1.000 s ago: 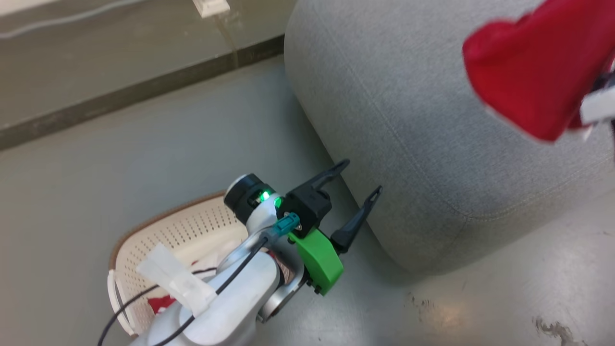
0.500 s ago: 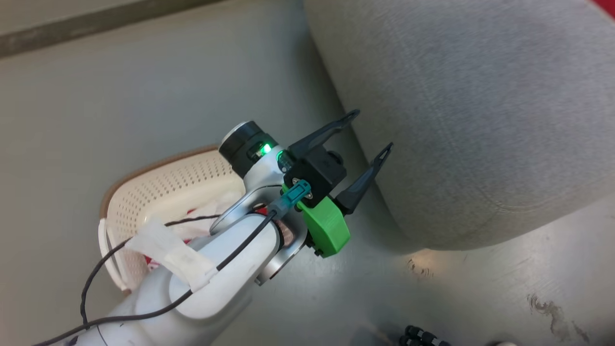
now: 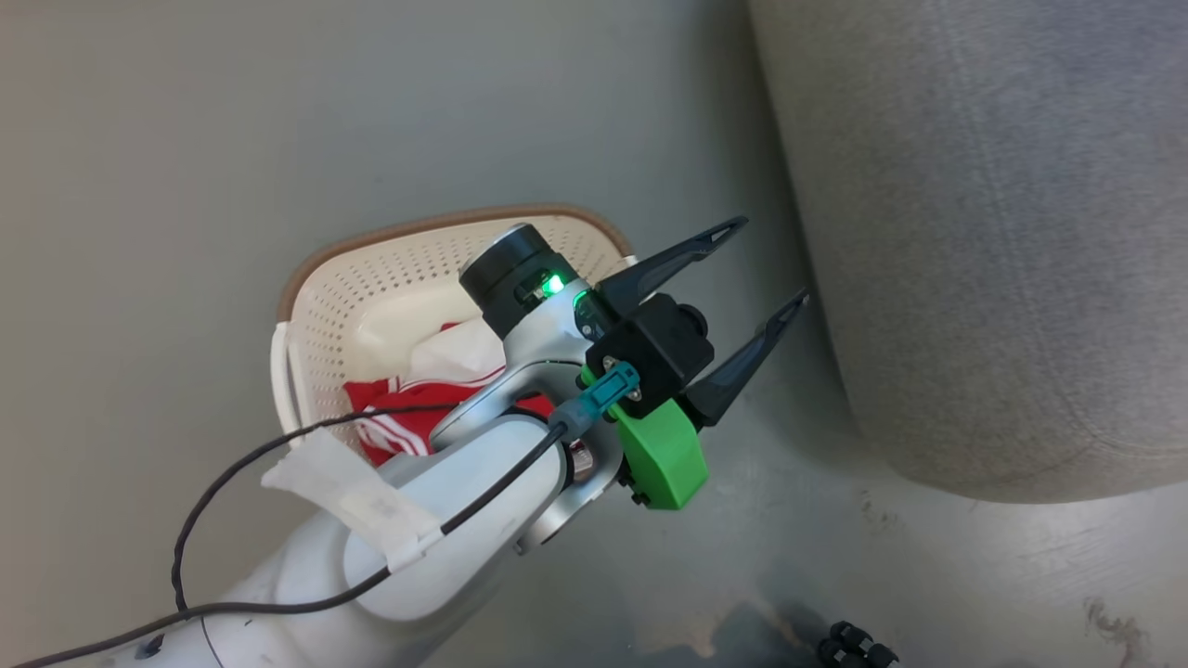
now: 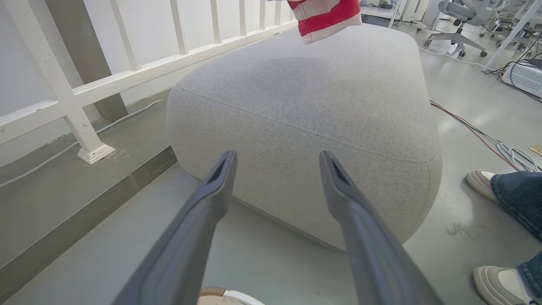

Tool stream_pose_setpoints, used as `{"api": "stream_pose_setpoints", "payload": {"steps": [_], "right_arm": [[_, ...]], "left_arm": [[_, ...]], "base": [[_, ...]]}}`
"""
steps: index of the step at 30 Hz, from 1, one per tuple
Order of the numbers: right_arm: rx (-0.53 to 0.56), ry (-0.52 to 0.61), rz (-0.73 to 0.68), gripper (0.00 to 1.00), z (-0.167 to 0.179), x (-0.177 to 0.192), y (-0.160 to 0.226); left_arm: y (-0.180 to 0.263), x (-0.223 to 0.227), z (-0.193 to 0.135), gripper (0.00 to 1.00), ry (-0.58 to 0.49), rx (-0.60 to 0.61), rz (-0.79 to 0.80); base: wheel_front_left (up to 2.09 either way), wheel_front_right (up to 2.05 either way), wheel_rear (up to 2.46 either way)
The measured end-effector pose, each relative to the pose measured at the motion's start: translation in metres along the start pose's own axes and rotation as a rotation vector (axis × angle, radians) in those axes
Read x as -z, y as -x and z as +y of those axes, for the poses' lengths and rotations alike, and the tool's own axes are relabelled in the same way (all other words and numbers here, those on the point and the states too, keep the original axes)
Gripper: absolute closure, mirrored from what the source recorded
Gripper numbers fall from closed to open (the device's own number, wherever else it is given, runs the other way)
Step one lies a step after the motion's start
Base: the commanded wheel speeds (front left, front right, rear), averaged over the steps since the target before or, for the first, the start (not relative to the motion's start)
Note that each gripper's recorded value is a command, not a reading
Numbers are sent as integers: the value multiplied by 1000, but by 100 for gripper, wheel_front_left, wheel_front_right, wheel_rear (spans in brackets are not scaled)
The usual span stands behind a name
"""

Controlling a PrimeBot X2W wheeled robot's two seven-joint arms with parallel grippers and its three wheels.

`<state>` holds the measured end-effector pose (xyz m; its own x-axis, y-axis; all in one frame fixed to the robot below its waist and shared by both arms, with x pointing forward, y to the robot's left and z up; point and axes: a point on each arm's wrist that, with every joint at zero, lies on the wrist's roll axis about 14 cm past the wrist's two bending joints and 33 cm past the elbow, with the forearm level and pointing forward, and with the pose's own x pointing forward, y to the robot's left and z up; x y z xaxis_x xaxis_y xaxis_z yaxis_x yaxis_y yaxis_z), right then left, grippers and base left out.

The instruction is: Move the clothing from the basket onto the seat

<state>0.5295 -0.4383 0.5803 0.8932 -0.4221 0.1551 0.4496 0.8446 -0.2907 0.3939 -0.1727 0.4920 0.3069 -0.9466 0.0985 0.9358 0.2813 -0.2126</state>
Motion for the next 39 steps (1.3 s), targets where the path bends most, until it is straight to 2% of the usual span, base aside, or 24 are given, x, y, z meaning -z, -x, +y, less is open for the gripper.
{"api": "stream_pose_setpoints", "payload": {"steps": [6, 11, 16, 21, 28, 29, 30, 31, 32, 39], "right_arm": [[-10, 28, -23, 100, 15, 4, -21], [-33, 5, 72, 100, 43, 46, -17], [-64, -10, 208, 100, 68, 100, 5], [-56, 0, 326, 100, 68, 140, 31], [-32, 1, 380, 99, 60, 155, 44], [-30, 1, 381, 68, 59, 156, 45], [-34, 1, 383, 53, 60, 156, 46], [-42, -1, 386, 18, 62, 156, 47], [-49, -4, 388, 0, 64, 157, 48], [-85, -5, 419, 0, 68, 163, 61]], "left_arm": [[6, 9, 15, 0, -15, -32, 23], [8, 18, 24, 0, -4, -42, 37], [8, 29, 29, 0, 11, -39, 52], [7, 37, 30, 0, 21, -27, 61], [3, 40, 27, 0, 28, -9, 58], [3, 40, 27, 0, 28, -8, 57], [2, 39, 27, 0, 28, -8, 56], [2, 40, 27, 0, 27, -7, 56], [2, 40, 28, 0, 26, -7, 56], [-1, 40, 30, 0, 25, -4, 53]], "base": [[0, 0, 0], [0, 0, 0], [0, 0, 0], [0, 0, 0], [0, 0, 0], [0, 0, 0], [0, 0, 0], [0, 0, 0], [0, 0, 0], [0, 0, 0]]}}
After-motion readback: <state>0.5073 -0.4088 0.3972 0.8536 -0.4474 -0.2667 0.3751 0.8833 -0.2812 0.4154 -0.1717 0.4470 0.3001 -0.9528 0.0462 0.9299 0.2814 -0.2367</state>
